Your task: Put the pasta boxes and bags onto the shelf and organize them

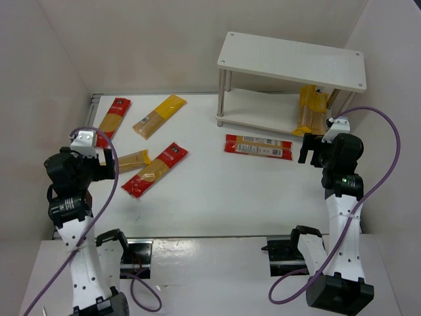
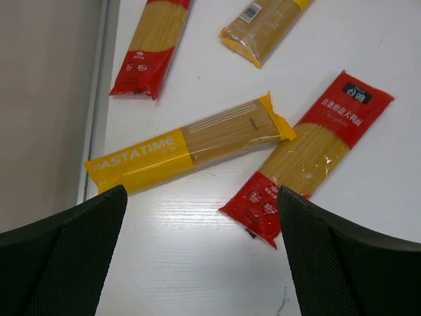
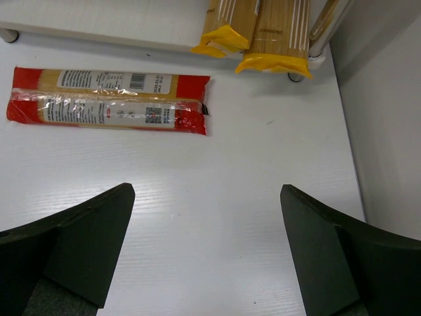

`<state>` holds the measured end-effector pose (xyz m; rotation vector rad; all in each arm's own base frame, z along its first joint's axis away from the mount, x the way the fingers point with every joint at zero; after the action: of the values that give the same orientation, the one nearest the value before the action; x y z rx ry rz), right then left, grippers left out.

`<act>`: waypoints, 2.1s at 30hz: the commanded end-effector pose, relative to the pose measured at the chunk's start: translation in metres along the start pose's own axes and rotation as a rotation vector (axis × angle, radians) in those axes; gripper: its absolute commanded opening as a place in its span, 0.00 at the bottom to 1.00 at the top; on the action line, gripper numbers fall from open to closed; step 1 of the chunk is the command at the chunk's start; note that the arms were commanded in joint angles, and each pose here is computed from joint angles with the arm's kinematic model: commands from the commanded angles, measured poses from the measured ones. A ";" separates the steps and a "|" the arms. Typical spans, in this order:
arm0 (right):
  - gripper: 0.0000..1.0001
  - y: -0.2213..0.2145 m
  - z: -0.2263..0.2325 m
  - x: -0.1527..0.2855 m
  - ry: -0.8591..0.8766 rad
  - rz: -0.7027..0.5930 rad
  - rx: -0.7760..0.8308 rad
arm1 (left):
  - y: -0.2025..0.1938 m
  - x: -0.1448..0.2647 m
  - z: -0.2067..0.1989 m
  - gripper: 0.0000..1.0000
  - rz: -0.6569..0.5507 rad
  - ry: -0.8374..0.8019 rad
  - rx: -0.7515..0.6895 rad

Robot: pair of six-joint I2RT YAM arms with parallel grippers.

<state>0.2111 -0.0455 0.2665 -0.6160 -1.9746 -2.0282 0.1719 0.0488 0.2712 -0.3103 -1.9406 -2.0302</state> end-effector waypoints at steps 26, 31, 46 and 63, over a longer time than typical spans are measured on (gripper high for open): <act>1.00 -0.017 0.174 -0.040 0.426 0.153 0.626 | -0.048 -0.042 0.013 1.00 0.139 -0.182 -0.626; 1.00 -0.005 0.224 -0.049 0.454 0.120 0.782 | -0.026 -0.038 0.024 1.00 0.116 -0.136 -0.521; 1.00 -0.013 0.163 -0.022 0.557 0.092 0.648 | -0.081 -0.122 0.080 0.93 0.282 -0.464 -0.956; 1.00 -0.005 0.101 -0.026 0.509 0.076 0.472 | -0.145 -0.183 0.091 0.93 0.395 -0.637 -1.041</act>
<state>0.2441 0.0512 0.2451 -0.1192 -1.9859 -1.3873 0.2790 0.1590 0.0897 -1.5138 -0.7192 -2.5967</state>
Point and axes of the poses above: each gripper's point midway between its finger pads, its own x axis back along the fingers, its own z axis along the line the jaws close on, y = z × x, the point moved 7 cm from there along x, back along the fingers
